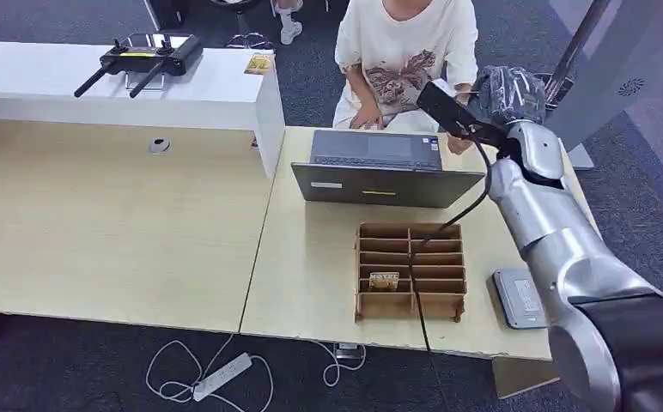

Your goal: Pass the card to the sensor for recognition and then transmit it.

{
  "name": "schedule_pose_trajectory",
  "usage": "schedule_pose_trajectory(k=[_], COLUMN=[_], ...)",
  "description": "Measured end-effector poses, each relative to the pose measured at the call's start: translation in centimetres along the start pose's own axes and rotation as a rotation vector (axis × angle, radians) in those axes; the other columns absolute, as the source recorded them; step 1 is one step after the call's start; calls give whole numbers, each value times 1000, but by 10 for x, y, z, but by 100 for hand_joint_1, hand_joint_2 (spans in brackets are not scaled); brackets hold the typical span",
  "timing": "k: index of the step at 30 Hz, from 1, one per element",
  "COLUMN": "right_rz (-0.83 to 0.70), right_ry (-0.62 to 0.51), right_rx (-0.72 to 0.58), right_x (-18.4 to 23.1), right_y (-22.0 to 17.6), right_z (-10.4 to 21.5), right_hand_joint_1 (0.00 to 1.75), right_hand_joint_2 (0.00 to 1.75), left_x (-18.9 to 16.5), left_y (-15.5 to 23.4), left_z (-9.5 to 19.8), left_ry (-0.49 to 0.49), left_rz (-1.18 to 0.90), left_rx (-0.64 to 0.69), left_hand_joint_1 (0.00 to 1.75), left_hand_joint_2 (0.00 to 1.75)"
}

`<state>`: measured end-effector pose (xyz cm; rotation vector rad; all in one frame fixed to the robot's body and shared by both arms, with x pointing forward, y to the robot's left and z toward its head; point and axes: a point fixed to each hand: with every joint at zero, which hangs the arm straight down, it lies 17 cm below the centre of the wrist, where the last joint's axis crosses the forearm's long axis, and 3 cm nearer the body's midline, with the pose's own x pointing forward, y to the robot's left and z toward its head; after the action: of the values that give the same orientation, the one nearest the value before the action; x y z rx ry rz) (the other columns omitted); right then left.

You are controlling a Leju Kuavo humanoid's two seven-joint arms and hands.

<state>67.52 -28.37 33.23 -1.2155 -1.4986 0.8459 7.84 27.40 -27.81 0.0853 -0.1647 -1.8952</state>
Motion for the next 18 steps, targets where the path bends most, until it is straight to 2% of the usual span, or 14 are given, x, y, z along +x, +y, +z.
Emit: schedule_pose_trajectory(k=[12, 13, 14, 15, 18], right_rz=[57, 59, 61, 62, 65], right_ry=[-6, -6, -5, -5, -6], right_rx=[49, 51, 52, 52, 54], right_x=[-1, -1, -1, -1, -1], right_y=[11, 12, 12, 12, 13], right_z=[2, 2, 2, 2, 2], right_hand_joint_1=[175, 127, 127, 0, 0], right_hand_joint_2=[175, 175, 175, 175, 175], left_x=[1, 1, 1, 1, 1], left_y=[-1, -1, -1, -1, -1], left_z=[0, 0, 0, 0, 0], left_ry=[-5, -5, -5, -6, -7], left_rz=[-27, -29, -30, -32, -37], left_rx=[-3, -3, -3, -3, -4], left_hand_joint_1=[0, 0, 0, 0, 0], left_hand_joint_2=[0, 0, 0, 0, 0])
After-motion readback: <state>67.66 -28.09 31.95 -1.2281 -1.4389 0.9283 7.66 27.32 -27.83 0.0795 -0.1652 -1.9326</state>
